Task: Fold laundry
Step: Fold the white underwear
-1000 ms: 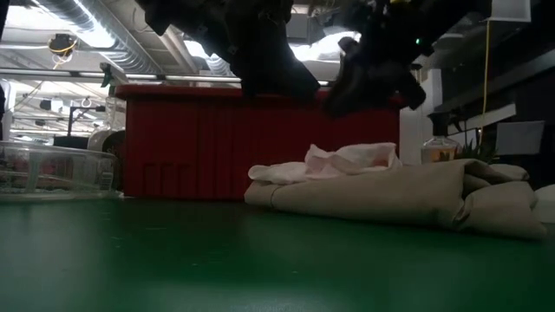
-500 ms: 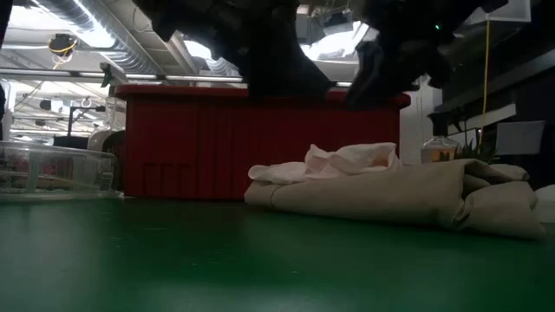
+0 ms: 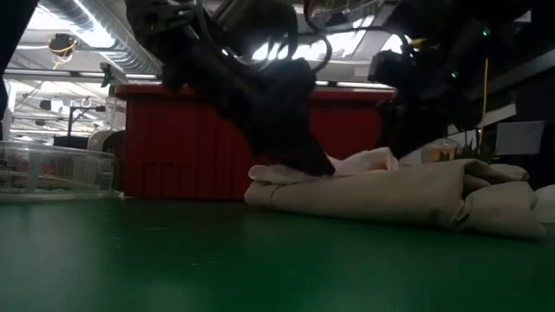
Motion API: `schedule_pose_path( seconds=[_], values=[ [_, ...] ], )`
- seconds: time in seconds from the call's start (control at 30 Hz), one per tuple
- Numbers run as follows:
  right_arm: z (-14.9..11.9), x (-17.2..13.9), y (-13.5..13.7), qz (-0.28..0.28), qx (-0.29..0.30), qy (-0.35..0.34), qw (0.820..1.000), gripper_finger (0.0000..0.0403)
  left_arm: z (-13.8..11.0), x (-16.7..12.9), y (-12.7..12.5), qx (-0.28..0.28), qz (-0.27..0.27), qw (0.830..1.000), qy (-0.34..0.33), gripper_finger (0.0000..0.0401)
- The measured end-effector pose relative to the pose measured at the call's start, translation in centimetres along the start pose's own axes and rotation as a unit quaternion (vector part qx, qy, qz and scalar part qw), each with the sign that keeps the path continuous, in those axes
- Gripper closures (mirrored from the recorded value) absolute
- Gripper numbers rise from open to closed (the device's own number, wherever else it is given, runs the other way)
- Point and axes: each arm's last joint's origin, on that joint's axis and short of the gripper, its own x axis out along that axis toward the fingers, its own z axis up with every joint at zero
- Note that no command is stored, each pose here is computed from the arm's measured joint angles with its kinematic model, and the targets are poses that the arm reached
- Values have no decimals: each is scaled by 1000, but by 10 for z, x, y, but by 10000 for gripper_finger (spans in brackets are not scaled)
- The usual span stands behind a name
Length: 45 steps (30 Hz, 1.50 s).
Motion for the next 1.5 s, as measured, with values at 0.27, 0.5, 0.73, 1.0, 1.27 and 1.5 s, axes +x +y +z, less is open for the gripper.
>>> schedule_pose_path(
  seconds=[0.27,0.5,0.73,1.0,1.27,1.5],
  values=[
    [5,-3,0,1,1,-12,1000,265,24,-23,0,-9,-8,999,-40,300],
    [26,-12,-3,-1,-8,-42,999,265,52,-66,16,-64,5,997,-49,300],
    [32,-15,-4,-3,-32,-44,998,265,70,-115,44,-99,37,994,-38,300],
    [32,-15,-4,-3,-33,-45,998,265,71,-145,66,-189,68,980,-11,300],
    [32,-15,-4,-3,-34,-45,998,265,48,-120,68,-280,103,952,72,300],
    [32,-15,-4,-3,-34,-46,998,265,35,-95,68,-275,121,948,105,300]
  ],
)
